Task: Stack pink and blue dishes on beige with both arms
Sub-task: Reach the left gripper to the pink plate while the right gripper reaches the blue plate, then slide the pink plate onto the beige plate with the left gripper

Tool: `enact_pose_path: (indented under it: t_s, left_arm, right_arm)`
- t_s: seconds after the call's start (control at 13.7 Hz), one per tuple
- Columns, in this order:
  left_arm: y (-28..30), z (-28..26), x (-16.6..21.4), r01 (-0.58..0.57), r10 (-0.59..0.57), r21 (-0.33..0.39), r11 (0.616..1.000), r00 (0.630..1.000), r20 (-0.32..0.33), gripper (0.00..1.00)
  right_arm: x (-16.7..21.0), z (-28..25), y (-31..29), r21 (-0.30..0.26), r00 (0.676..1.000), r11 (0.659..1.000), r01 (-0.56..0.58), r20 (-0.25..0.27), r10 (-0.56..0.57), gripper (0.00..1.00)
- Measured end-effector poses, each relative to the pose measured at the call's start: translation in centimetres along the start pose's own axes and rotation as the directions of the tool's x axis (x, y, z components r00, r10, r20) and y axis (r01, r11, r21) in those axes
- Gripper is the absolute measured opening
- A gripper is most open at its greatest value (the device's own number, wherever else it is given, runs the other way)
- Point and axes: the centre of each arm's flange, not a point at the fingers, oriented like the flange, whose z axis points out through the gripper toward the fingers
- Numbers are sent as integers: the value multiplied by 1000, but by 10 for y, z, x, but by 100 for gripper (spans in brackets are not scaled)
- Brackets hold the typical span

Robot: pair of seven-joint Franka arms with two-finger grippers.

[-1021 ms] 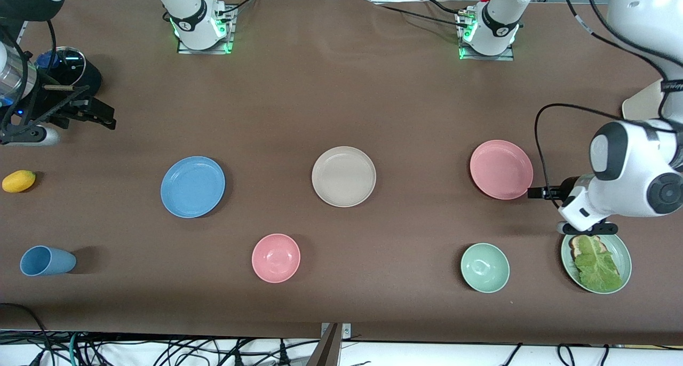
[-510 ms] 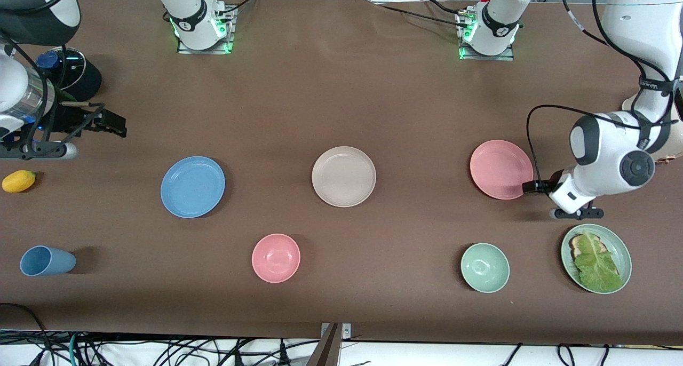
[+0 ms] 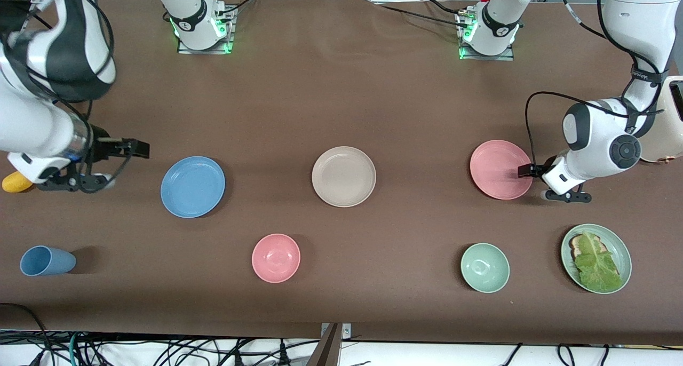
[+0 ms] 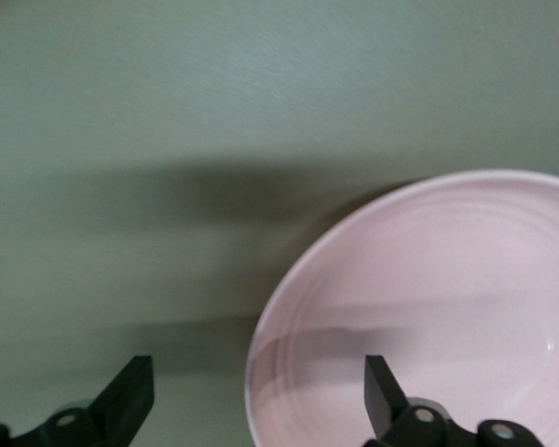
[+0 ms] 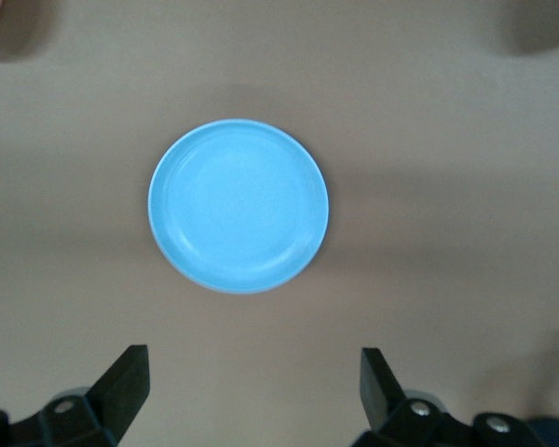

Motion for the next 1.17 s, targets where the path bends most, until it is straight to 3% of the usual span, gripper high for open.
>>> enact_pose_path:
  t_s: [0.15, 0.58, 0.95, 1.17]
  left_arm:
    - [-2, 9, -2, -28, 28, -4, 1000, 999, 15, 71]
    - [-2, 5, 1, -38, 38, -7, 999, 999, 22, 9]
    - [16, -28, 14, -15, 18, -32, 999, 995, 95, 5]
    - [76, -72, 34, 57, -43, -83, 995, 985, 168, 5]
  right_arm:
    - [9, 38, 2, 0, 1000, 1000, -3, -30, 3, 100]
    - [28, 123, 35, 0, 999, 999, -33, -32, 33, 100]
    - [20, 205, 49, -1, 997, 1000, -28, -67, 28, 100]
    - [12, 219, 48, -1, 996, 1000, -27, -80, 27, 100]
